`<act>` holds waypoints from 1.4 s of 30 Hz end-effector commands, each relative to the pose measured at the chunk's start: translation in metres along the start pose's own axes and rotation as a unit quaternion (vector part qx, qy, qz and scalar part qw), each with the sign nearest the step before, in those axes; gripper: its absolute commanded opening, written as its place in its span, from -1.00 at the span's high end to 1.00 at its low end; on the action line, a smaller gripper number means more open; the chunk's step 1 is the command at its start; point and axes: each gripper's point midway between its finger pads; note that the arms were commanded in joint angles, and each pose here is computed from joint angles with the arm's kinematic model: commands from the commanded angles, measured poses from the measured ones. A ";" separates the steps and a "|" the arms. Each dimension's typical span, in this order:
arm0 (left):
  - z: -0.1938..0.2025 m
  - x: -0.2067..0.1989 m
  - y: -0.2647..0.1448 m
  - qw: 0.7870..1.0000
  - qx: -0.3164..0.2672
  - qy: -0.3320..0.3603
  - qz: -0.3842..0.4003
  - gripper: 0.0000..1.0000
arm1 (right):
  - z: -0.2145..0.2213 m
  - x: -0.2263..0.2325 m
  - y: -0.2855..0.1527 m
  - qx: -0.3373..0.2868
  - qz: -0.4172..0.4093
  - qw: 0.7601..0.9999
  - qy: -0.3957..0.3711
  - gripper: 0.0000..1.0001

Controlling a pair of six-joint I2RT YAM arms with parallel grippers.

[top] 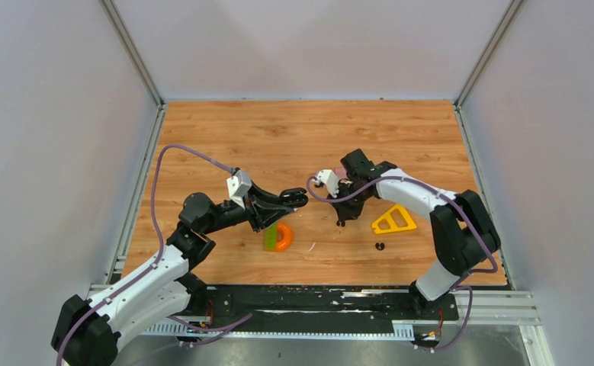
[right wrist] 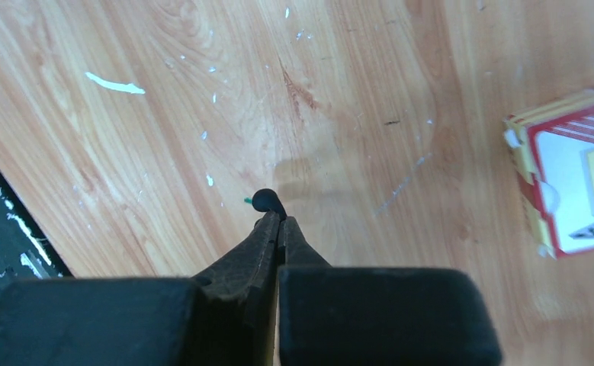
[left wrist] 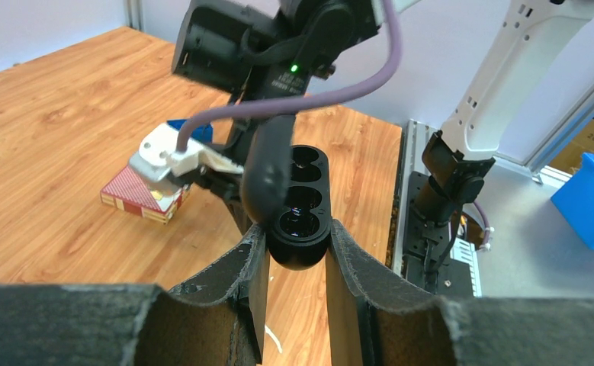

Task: Insert the wireless bluetooth earbuds into the charging case
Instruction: Pick up the earbud from the center of the board, then place the earbud in the charging case.

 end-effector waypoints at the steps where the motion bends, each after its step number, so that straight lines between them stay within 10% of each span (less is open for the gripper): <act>1: -0.017 -0.004 0.003 1.000 -0.018 0.020 0.008 1.00 | -0.036 -0.004 -0.050 -0.057 0.051 0.995 -0.068 1.00; 11: -0.016 -0.004 0.002 1.000 -0.017 0.022 0.008 1.00 | -0.069 0.025 -0.155 -0.136 0.119 0.965 -0.188 1.00; 24: -0.001 -0.003 0.007 0.999 0.009 0.018 0.028 1.00 | -0.162 0.111 -0.263 -0.348 -0.066 0.906 -0.231 0.96; 42: 0.000 0.000 0.009 1.000 0.012 0.017 0.024 1.00 | -0.211 0.105 -0.194 -0.265 0.032 0.935 -0.234 0.98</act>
Point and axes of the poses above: each gripper's point midway between its finger pads, its own y axis out along the fingers, its own x axis along the line the jaws close on, z = x × y, and after that the axes turned 5 degrees about -y, right-handed
